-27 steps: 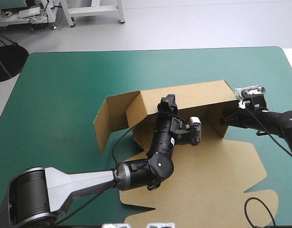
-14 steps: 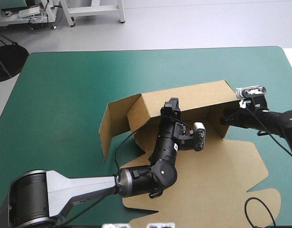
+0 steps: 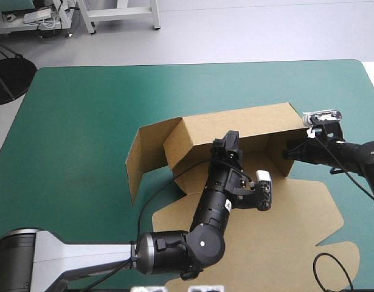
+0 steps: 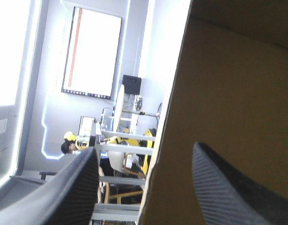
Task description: Fold the box
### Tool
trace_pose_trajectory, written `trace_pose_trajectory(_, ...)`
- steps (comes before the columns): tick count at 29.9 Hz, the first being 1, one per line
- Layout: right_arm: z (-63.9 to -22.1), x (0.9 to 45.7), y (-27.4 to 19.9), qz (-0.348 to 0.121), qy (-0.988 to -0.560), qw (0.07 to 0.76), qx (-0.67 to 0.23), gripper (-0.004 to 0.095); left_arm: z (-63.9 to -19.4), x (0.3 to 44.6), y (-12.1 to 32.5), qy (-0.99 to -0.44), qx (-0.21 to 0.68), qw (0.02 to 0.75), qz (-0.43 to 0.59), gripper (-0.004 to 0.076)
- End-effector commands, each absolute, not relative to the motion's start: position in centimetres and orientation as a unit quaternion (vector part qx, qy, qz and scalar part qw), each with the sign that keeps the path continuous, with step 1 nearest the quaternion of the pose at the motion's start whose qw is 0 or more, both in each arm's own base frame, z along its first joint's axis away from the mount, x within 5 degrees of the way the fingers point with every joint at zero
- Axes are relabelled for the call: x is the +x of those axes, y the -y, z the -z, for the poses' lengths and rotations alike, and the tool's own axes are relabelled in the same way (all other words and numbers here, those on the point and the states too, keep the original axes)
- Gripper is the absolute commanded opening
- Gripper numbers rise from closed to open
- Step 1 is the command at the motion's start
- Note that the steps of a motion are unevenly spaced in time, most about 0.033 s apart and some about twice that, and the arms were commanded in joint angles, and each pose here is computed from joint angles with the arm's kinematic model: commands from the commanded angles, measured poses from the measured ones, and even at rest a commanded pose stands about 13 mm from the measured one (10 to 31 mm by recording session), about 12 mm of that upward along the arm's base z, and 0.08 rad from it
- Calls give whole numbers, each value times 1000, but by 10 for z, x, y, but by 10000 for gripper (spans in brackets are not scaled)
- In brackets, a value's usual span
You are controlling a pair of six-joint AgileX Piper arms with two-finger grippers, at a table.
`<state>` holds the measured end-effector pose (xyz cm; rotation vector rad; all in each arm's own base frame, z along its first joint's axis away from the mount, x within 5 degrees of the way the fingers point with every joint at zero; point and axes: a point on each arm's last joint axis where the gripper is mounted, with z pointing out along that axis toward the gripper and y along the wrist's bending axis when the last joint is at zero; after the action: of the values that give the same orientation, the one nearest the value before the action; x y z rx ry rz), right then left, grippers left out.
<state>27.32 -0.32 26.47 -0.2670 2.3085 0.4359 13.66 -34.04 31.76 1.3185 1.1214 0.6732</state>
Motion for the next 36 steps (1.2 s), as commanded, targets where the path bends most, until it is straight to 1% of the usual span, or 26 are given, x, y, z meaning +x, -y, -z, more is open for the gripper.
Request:
trace_pose_trajectory(1,-267,268,-5,-207,-904,356,-115,2,-351,119,335,-467,537,645,-279,423)
trace_pose_trajectory(5,-267,268,-5,-208,-904,356,-113,2,-348,107,340,-462,552,645,-256,413)
trace_pose_trajectory(7,-267,268,-5,-208,-904,356,-113,2,-347,107,341,-469,551,645,-246,363)
trace_pose_trajectory(8,-267,268,-5,-208,-904,356,-113,2,-347,107,341,-472,549,646,-243,312)
trace_pose_trajectory(10,-267,268,-5,-208,-904,356,-113,2,-347,107,341,-478,544,648,-236,177)
trace_pose_trajectory(12,-267,268,-4,-207,-904,357,-113,2,-347,106,341,-477,545,649,-233,-7)
trace_pose_trajectory(18,-267,269,-4,-205,-904,358,-109,2,-344,105,343,-484,553,642,-218,-6)
trace_pose_trajectory(21,-267,268,-3,-202,-906,356,-108,2,-350,111,339,-480,546,651,-216,-6)
trace_pose_trajectory(25,-266,268,-2,-195,-908,353,-111,2,-371,116,329,-490,522,682,-146,-5)
trace_pose_trajectory(28,-266,268,-2,-195,-908,353,-111,2,-388,113,320,-481,524,696,-100,-6)
trace_pose_trajectory(31,-266,268,-2,-195,-909,353,-107,2,-402,122,306,-486,505,707,-91,-6)
trace_pose_trajectory(36,-266,268,-2,-196,-909,353,-106,2,-418,151,279,-513,464,718,-79,-5)
